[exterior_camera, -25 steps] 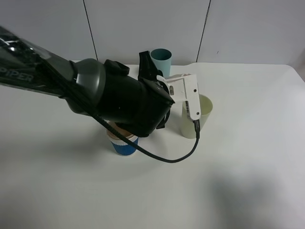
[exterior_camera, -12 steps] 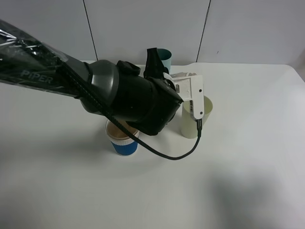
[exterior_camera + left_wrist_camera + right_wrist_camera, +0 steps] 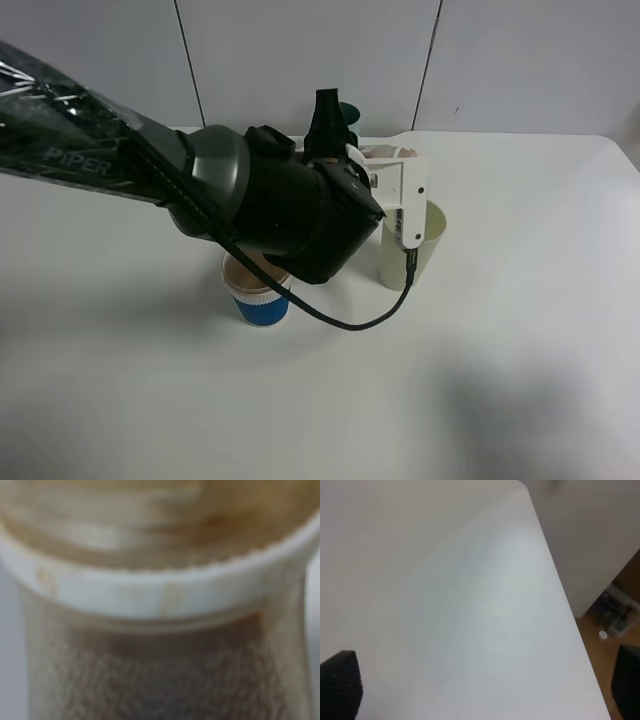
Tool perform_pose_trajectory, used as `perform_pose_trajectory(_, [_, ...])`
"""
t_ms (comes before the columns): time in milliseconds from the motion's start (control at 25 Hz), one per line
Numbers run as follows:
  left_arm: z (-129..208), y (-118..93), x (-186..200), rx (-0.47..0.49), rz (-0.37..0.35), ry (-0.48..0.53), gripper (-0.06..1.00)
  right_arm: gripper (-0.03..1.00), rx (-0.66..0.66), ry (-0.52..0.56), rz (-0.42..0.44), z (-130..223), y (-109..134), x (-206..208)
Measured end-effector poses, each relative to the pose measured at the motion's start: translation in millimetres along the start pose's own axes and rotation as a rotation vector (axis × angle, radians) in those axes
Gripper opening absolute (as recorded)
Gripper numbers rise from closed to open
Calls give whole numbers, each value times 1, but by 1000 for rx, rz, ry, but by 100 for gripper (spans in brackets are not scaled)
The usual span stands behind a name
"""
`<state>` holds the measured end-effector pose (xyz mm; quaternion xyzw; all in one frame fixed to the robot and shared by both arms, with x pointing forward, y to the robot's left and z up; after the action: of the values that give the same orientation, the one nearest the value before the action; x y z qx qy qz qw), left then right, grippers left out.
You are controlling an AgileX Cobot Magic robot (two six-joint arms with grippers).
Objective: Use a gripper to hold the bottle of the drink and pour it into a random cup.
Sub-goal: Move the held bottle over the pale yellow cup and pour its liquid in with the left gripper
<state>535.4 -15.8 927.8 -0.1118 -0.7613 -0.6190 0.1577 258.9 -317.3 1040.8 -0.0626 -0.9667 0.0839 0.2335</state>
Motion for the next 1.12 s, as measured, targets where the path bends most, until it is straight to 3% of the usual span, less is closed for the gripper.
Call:
perform_pose_trajectory(480, [-8, 2, 6, -80, -47, -41, 33, 99, 0, 0, 0, 0, 0, 0])
perform_pose_trajectory(1120, [-8, 7, 6, -108, -82, -38, 33, 99, 0, 0, 0, 0, 0, 0])
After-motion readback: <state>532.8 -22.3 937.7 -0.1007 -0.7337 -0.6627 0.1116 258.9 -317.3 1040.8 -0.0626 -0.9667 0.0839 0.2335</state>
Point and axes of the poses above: a point on each arm's last joint axis where the gripper is mounted, x pointing back along that axis away from the gripper, y along the wrist's bending axis when the last joint is at zero, z = x × y, the point moved 3 cm from there along -x, pointing out along that axis toward the gripper, and after that the axes turned 6 degrees about x, right-handed, at the moved point
